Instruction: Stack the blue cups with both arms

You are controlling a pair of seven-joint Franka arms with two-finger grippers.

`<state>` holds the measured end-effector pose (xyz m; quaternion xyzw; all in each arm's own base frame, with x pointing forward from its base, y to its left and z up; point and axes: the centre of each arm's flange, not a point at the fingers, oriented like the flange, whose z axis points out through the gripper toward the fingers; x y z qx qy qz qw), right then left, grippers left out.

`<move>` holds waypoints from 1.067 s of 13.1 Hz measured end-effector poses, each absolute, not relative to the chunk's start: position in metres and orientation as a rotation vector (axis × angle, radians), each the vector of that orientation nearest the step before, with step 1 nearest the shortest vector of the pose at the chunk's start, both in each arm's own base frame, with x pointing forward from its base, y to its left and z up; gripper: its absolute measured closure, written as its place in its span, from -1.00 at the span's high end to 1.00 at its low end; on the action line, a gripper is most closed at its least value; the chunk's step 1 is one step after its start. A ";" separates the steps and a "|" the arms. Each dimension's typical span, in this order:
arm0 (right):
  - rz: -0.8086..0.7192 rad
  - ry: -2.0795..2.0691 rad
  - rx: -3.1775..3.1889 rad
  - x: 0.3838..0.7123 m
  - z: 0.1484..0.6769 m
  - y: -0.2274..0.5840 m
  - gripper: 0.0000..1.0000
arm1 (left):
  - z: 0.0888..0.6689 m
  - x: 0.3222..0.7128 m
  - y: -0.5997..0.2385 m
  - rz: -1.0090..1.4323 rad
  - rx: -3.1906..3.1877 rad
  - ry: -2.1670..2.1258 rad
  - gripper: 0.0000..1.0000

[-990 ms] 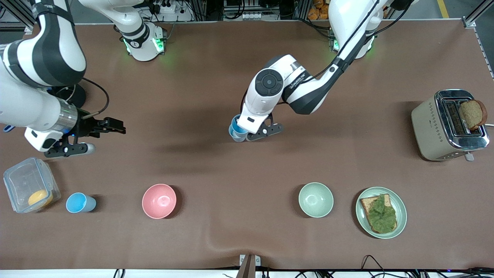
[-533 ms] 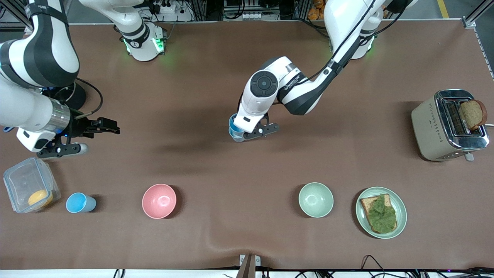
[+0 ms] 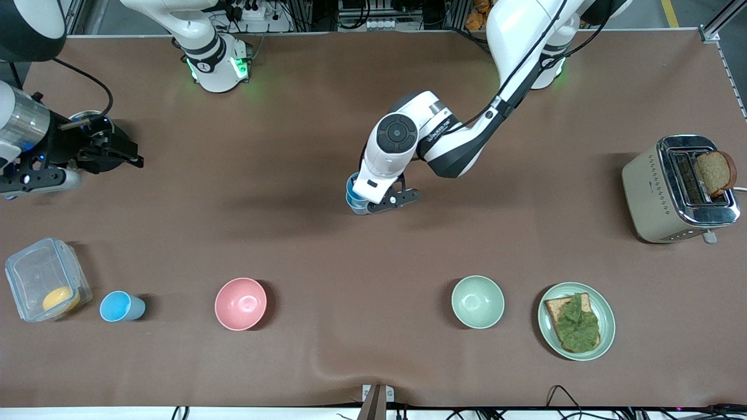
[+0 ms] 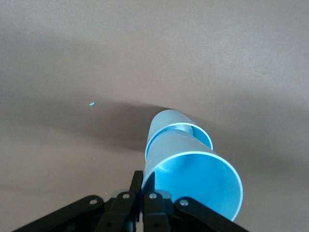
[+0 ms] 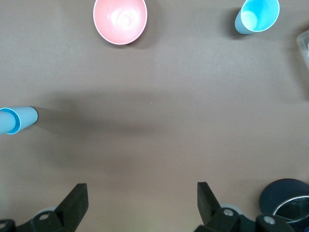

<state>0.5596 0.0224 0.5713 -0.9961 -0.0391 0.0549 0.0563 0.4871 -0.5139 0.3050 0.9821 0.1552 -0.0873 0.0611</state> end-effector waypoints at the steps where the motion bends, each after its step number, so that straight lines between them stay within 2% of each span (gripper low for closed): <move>1: 0.174 -0.120 -3.024 0.560 0.569 0.022 1.00 | 0.306 0.487 -0.515 -0.263 2.970 0.468 -0.87; 2: 0.177 -0.122 -3.034 0.560 0.567 0.021 1.00 | 0.307 0.487 -0.515 -0.259 2.967 0.467 -0.73; 6: 0.162 -0.131 -3.075 0.562 0.568 0.017 1.00 | 0.328 0.500 -0.515 -0.192 2.920 0.481 0.13; 10: 0.151 -0.137 -3.091 0.563 0.571 0.015 1.00 | 0.414 0.555 -0.441 -0.005 2.943 0.454 0.89; 11: 0.142 -0.135 -3.093 0.563 0.574 0.014 1.00 | 0.441 0.567 -0.409 0.017 2.980 0.395 1.00; 14: 0.109 -0.128 -3.096 0.564 0.584 0.011 1.00 | 0.511 0.586 -0.303 0.011 3.101 0.117 1.00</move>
